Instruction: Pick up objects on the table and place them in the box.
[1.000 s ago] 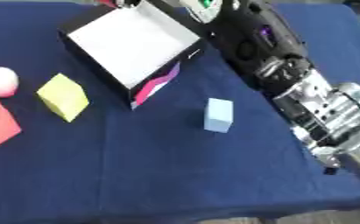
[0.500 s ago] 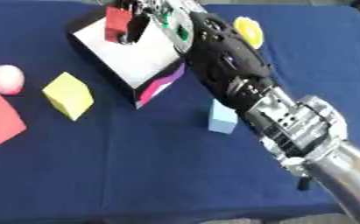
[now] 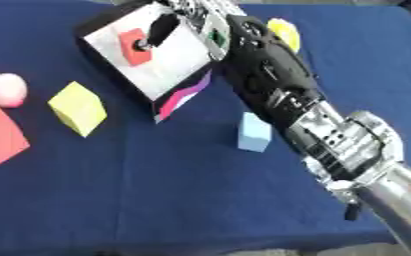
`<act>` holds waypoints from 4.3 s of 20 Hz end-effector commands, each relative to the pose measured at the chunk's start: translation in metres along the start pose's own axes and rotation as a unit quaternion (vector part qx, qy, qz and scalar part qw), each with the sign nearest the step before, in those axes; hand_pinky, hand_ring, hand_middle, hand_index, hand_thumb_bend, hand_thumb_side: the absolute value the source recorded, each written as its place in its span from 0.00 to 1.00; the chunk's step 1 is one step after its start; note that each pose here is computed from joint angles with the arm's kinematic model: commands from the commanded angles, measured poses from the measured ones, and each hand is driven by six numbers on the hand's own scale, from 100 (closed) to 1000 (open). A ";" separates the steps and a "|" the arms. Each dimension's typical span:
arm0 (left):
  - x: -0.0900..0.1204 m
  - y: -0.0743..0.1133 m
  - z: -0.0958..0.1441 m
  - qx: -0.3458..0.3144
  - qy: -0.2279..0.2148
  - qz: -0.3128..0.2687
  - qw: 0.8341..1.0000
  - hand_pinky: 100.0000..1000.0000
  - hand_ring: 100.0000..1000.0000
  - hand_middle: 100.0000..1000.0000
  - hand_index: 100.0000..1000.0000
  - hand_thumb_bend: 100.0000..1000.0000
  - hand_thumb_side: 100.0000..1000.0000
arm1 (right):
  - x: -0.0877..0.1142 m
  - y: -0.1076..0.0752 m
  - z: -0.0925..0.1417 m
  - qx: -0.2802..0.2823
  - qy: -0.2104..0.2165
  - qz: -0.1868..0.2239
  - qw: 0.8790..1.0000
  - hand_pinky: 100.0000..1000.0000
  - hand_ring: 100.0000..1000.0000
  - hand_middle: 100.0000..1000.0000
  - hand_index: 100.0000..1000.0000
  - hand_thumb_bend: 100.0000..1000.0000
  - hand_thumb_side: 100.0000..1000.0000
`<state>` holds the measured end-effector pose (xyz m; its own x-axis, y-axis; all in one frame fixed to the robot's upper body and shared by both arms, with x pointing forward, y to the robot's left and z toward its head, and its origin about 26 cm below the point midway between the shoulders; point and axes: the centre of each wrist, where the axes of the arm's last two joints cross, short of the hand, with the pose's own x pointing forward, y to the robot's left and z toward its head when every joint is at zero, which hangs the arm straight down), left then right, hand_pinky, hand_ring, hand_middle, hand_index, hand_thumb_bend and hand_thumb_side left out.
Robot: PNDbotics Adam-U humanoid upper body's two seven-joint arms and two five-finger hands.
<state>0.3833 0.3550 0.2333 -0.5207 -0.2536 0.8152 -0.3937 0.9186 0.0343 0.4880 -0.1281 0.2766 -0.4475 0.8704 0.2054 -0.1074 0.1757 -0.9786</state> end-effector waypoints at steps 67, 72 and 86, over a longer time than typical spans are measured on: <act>0.002 0.013 0.000 -0.002 -0.003 -0.026 1.000 0.79 0.82 0.84 0.90 0.06 0.84 | -0.061 0.070 0.194 0.187 0.040 0.018 0.981 0.78 0.85 0.75 0.83 0.51 0.29; 0.002 0.013 0.000 -0.002 -0.002 -0.025 1.000 0.79 0.82 0.84 0.90 0.06 0.84 | -0.067 0.076 0.189 0.193 0.050 0.010 0.980 0.74 0.76 0.60 0.72 0.47 0.20; 0.002 0.015 0.001 -0.003 -0.003 -0.029 1.000 0.79 0.82 0.84 0.90 0.06 0.84 | -0.053 0.044 0.198 0.109 0.038 -0.020 0.993 0.71 0.69 0.45 0.59 0.09 0.07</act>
<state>0.3793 0.3629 0.2218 -0.4784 -0.2848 0.8307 -0.4108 0.9086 0.0749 0.3360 -0.2518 0.2039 -0.3568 0.8959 0.2648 -0.3703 0.1247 -0.9205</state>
